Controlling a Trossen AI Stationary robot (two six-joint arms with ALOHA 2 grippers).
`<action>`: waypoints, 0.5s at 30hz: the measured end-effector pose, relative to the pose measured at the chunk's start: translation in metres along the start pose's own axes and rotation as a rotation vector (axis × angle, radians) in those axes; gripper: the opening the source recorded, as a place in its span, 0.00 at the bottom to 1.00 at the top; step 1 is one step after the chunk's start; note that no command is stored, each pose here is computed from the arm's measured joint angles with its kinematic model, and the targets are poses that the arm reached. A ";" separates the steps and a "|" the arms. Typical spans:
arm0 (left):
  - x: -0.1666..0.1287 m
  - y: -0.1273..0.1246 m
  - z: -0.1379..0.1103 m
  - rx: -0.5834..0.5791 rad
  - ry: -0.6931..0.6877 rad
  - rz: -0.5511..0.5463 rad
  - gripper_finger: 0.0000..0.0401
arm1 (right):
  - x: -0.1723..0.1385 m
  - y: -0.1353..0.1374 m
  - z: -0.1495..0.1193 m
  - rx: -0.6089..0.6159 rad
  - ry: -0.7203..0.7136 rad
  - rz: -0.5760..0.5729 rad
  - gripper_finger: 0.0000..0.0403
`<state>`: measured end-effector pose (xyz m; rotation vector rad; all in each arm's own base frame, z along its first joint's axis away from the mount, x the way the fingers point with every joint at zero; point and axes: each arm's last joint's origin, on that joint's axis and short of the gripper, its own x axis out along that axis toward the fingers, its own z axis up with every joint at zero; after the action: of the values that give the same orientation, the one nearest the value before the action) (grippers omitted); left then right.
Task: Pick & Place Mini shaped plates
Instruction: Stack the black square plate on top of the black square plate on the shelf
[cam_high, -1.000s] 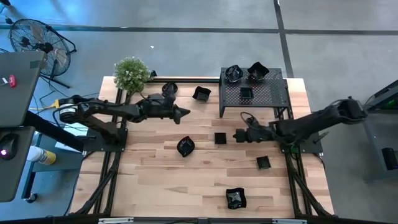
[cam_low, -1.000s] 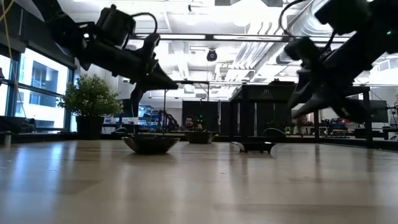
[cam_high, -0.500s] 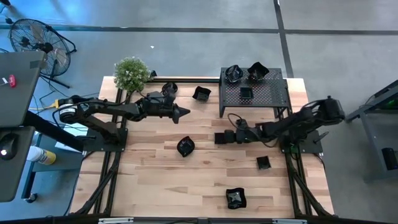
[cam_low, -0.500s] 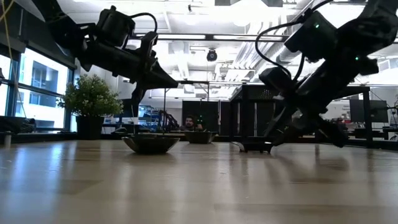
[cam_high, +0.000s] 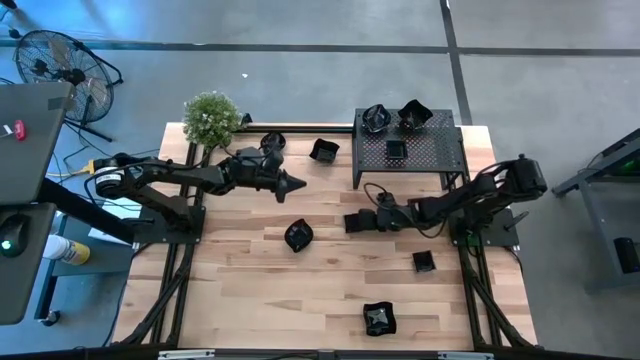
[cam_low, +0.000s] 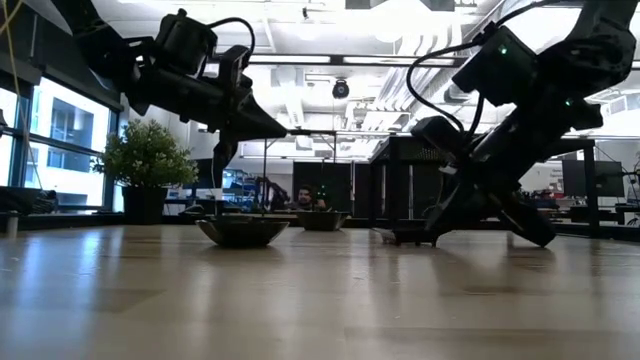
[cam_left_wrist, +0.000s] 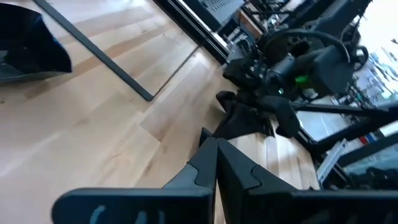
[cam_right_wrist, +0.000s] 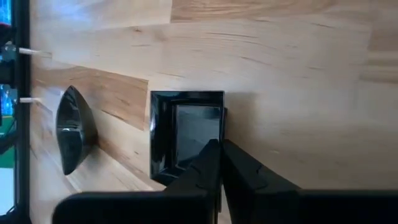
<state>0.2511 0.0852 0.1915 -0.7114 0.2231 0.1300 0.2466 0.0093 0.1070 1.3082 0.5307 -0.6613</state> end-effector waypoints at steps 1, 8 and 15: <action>0.000 0.000 0.000 0.005 0.003 -0.005 0.00 | -0.001 0.003 0.000 0.002 0.000 0.009 0.02; 0.000 -0.001 -0.001 0.045 0.030 -0.043 0.00 | -0.018 0.048 0.006 -0.004 0.015 0.167 0.01; 0.000 0.000 0.000 0.064 0.000 -0.001 0.00 | -0.072 0.097 0.032 -0.060 -0.018 0.193 0.01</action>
<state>0.2512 0.0853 0.1916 -0.6474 0.2255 0.1212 0.2636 0.0001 0.2309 1.2768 0.4005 -0.4936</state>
